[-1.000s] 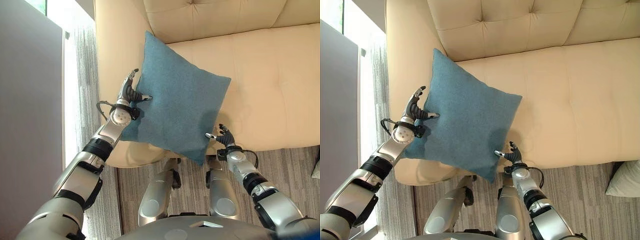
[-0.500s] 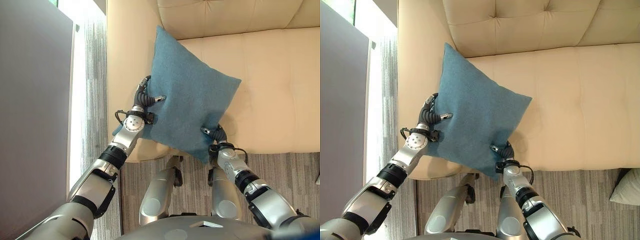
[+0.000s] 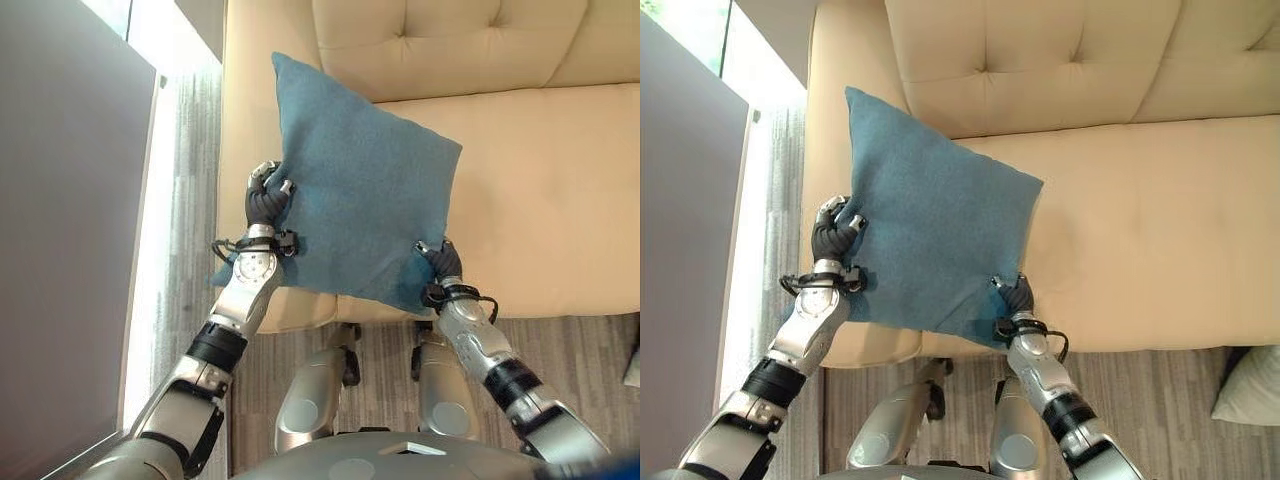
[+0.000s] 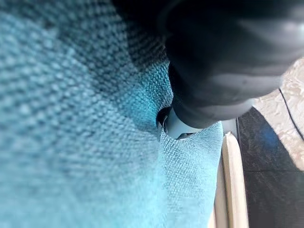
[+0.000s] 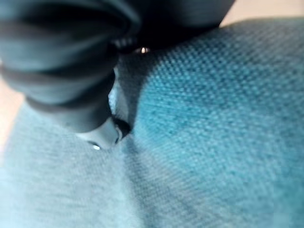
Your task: Pick up all the scattered cushions and arrange them neatly on the sofa.
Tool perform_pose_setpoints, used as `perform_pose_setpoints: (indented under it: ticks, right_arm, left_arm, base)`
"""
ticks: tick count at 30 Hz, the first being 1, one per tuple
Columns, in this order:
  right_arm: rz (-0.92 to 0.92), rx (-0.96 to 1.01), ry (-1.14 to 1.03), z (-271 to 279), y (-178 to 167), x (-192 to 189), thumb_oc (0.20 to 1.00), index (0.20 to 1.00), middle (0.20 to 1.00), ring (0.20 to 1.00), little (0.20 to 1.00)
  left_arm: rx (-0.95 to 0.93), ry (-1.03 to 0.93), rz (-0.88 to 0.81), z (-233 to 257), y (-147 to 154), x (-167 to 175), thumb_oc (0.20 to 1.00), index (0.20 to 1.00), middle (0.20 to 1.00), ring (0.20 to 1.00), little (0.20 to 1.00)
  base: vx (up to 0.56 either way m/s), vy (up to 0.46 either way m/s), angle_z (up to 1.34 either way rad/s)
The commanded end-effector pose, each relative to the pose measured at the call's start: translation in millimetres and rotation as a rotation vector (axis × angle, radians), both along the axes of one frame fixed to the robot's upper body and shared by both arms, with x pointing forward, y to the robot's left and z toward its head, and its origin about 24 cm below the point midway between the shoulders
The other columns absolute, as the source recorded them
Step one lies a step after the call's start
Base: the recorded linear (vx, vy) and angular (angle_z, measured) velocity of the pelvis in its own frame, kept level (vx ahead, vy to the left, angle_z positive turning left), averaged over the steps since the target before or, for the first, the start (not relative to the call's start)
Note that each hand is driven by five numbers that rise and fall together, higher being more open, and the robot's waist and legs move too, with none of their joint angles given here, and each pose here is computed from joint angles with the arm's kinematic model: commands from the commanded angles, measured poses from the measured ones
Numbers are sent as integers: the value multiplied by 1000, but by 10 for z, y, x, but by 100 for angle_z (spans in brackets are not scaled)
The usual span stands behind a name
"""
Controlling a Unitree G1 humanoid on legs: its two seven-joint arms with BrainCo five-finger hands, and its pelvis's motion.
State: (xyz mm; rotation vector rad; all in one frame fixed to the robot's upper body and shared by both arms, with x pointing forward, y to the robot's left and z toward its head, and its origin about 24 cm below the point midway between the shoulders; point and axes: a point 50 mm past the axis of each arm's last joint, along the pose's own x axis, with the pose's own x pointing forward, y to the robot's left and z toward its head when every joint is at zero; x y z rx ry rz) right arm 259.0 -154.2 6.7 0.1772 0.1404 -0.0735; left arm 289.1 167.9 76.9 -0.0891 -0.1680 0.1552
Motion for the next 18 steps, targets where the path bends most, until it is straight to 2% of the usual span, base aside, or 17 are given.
perform_pose_setpoints:
  ticks: [1,5,7,9,14,18]
  right_arm:
    - [123,0,-386,667,331,179,200,200,200,200,200]
    - [81,-129,-415,691,93,56,200,200,200,200,200]
    - [80,-230,-411,669,-15,0,200,200,200,200,200]
    - [81,-248,-390,629,-40,-8,200,200,200,200,200]
    - [85,-273,-380,592,-54,-49,200,200,200,200,200]
    - [68,-313,-378,589,-142,-68,200,200,200,200,200]
  left_arm:
    - [81,-199,-152,317,-229,-20,200,200,200,200,200]
    - [75,-155,-156,188,-118,-187,200,200,200,200,200]
    - [79,-131,-183,140,-84,-239,200,200,200,200,200]
    - [73,-108,-186,93,-69,-253,200,200,200,200,200]
    - [16,-57,-194,-46,-105,-315,200,200,200,200,200]
    - [-18,-32,-211,-93,-185,-299,200,200,200,200,200]
  base:
    - [55,73,-28]
    - [29,35,-40]
    - [-29,-136,-26]
    - [1,-187,-10]
    - [3,-389,-30]
    - [23,-376,21]
